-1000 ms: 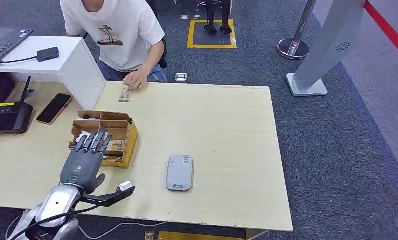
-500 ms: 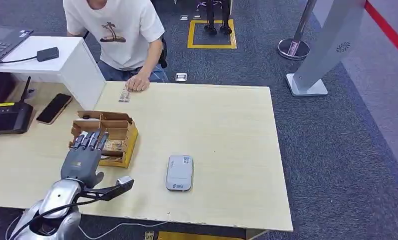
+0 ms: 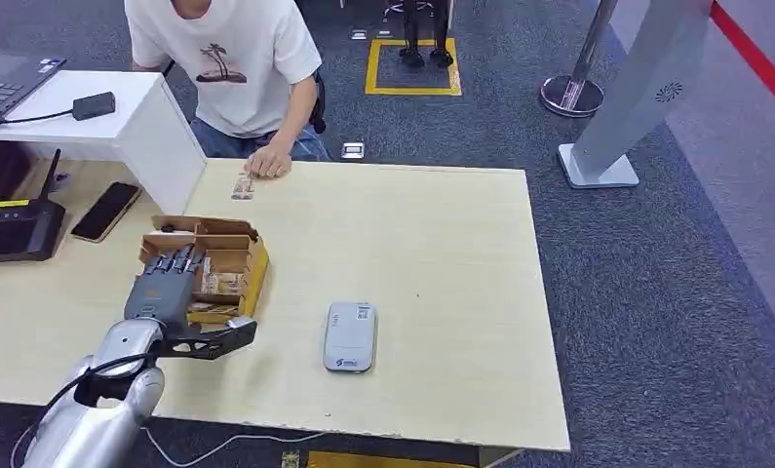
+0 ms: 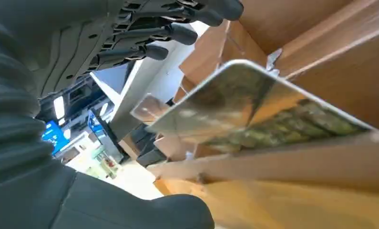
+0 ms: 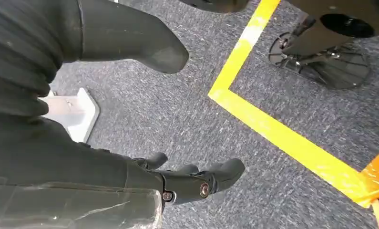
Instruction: Pass the card to the sensor for recognition and then transmit it.
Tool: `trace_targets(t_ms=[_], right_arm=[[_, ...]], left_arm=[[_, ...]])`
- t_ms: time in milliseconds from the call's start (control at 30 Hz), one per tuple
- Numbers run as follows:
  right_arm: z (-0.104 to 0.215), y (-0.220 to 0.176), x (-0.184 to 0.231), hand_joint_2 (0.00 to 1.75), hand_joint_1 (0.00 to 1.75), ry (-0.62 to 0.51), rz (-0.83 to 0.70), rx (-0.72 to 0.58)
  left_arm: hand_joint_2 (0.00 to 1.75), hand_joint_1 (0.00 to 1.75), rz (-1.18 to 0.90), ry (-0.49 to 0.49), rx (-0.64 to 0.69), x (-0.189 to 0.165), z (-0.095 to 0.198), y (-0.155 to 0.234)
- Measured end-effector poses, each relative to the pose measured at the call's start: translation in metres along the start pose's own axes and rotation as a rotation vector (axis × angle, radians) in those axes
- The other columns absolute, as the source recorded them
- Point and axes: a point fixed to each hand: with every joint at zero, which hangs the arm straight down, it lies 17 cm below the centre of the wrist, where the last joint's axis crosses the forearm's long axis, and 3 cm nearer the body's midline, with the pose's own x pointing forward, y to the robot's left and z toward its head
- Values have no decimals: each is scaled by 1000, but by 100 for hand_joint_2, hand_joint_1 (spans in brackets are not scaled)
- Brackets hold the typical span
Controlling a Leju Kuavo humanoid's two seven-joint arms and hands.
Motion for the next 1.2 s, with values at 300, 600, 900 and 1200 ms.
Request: trace_targets(t_ms=[300, 600, 900, 1200], right_arm=[[0, -1, 3, 175, 0, -4, 12, 1], [0, -1, 3, 175, 0, -6, 16, 2], [0, 1, 4, 175, 0, -13, 16, 8], [0, 0, 4, 175, 0, -17, -4, -2]], left_arm=[[175, 0, 22, -8, -26, -5, -14, 3], [175, 0, 44, -11, -34, -3, -19, 3], [175, 0, 50, -20, -30, 2, -20, 4], [175, 0, 19, -44, 64, 19, -19, 27]])
